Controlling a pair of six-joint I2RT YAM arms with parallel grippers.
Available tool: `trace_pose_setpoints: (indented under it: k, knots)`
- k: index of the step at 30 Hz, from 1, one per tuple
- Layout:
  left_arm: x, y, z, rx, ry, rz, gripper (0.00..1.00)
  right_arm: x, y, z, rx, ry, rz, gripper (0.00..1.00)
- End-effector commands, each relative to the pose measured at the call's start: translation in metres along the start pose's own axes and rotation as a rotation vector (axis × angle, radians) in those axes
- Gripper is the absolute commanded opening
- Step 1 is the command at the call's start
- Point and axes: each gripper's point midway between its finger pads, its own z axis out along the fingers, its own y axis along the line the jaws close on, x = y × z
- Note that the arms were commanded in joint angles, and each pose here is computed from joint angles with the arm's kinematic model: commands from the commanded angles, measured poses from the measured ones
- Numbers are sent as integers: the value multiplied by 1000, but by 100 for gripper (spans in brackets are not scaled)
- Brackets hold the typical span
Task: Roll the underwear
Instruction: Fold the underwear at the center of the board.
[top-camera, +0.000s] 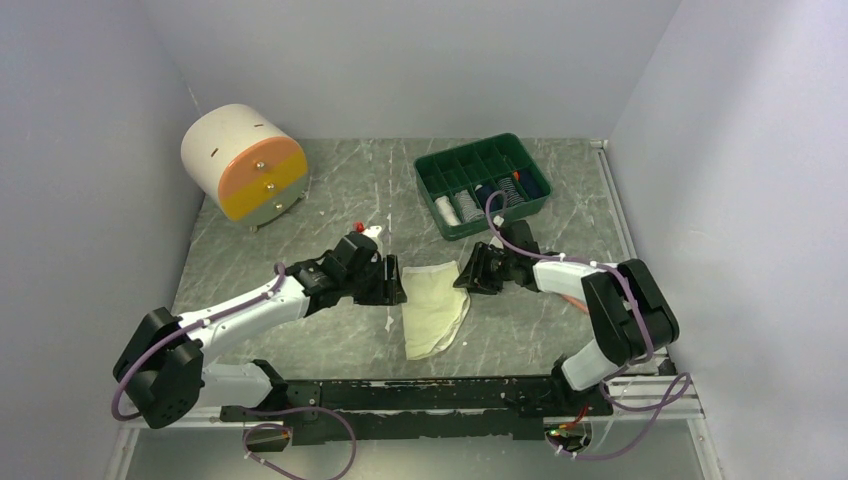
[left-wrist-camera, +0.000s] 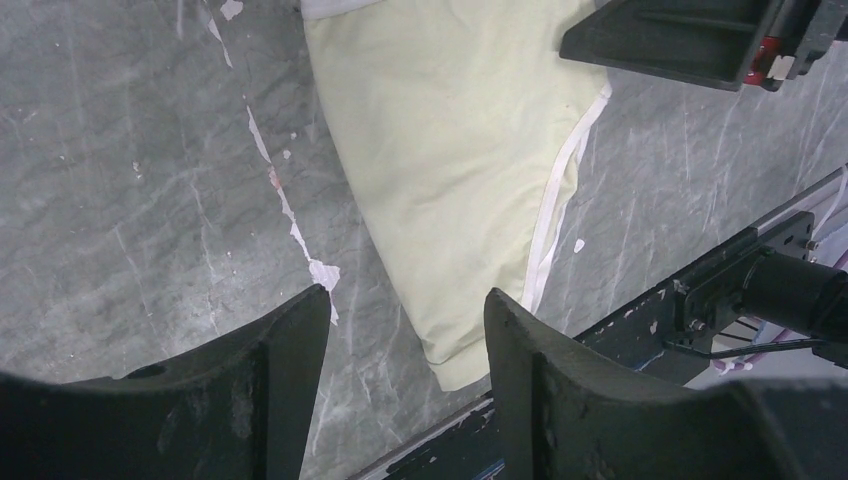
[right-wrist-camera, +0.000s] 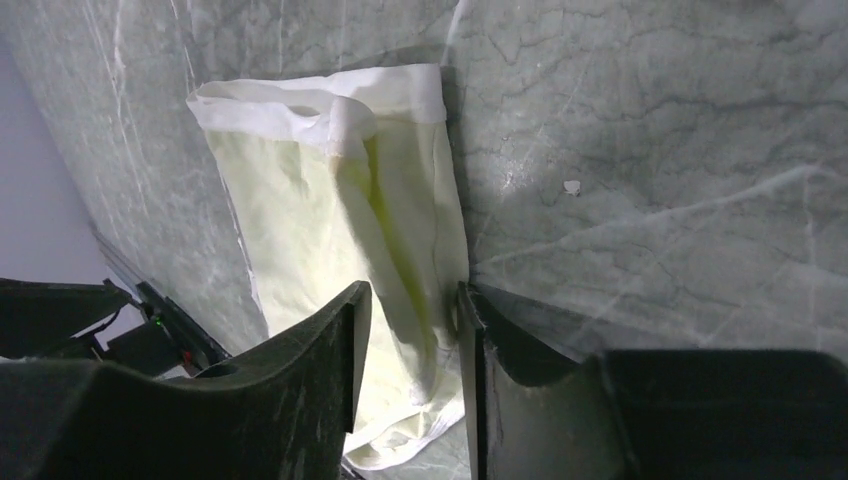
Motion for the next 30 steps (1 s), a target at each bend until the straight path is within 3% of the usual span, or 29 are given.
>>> trace_pose_setpoints:
  k: [1,8,12,16,20,24,30]
  knots:
    - [-17,-18,-10,53,-44,-13,63,3,-3,8,-26,8,2,39]
    - [-14,-17,-10,49,-33,-13,62,2,-1,11,-51,6,27,27]
    - [-12,-14,-10,44,-33,-17,62,-6,7,7,-63,-10,17,26]
    - [-11,-14,-10,45,-32,-21,62,-12,7,2,-27,-21,-4,39]
    - [-10,-14,-9,45,-27,-22,61,-12,-1,-2,19,-26,-35,42]
    - [-11,-14,-9,46,-33,-25,61,-4,1,0,-22,9,-39,32]
    - [-11,-11,-10,32,-37,-26,61,-14,11,-9,-34,-38,-75,24]
